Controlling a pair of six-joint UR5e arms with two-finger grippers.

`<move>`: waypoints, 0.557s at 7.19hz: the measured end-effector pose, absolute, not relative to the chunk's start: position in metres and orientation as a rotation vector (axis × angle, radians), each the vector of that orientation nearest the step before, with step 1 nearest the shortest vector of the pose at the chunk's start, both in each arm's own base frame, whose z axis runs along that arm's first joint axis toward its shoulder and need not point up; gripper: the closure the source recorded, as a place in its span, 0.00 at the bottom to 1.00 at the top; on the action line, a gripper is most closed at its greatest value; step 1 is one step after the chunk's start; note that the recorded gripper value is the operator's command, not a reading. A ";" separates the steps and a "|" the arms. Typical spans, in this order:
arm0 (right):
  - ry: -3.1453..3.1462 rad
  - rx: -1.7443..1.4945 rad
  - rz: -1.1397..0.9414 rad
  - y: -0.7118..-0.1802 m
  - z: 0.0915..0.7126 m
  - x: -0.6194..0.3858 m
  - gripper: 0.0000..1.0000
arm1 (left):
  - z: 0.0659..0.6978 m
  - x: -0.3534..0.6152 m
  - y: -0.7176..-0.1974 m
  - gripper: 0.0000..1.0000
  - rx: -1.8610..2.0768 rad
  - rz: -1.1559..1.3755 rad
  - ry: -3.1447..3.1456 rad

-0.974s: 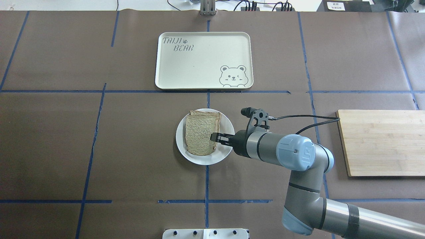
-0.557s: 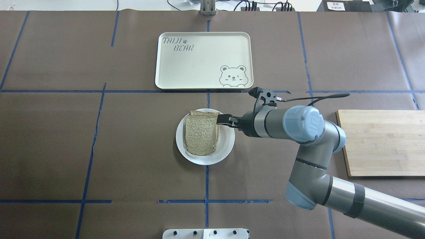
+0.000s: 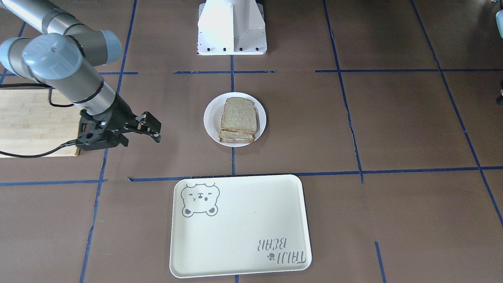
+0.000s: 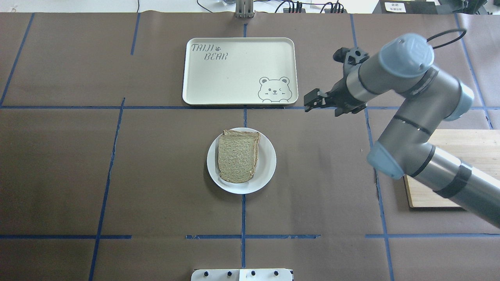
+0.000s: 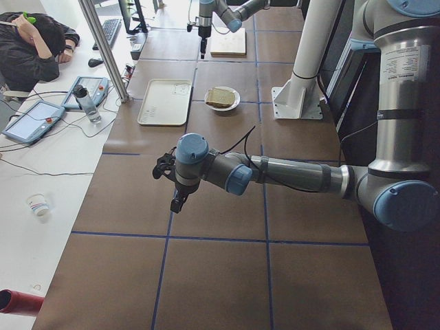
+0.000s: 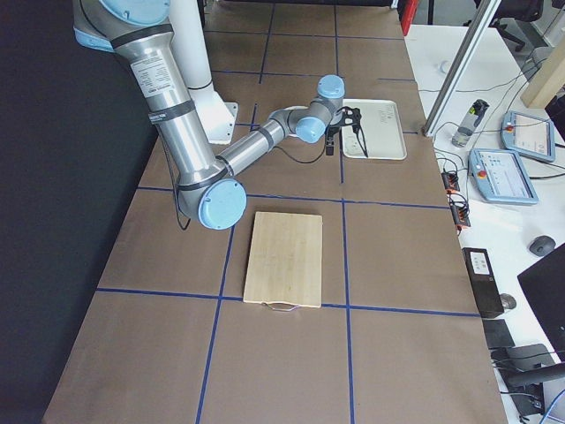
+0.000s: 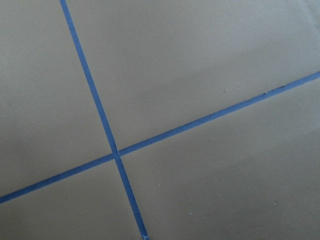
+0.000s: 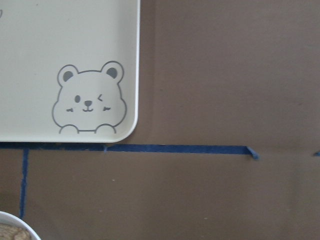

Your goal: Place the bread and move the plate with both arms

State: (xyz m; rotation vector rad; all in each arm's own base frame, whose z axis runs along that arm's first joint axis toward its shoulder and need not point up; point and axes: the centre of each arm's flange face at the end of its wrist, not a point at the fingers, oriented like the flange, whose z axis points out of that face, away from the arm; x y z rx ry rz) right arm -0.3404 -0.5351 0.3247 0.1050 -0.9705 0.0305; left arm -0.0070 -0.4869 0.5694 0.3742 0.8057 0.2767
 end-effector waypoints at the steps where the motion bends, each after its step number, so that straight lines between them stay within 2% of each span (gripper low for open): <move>1: -0.920 0.112 -0.031 -0.542 0.343 -0.298 0.00 | 0.564 0.008 -0.487 0.00 0.390 0.278 0.822; 4: -0.782 0.159 -0.210 -0.529 0.440 -0.172 0.00 | 0.536 0.087 -0.480 0.00 0.363 0.187 0.947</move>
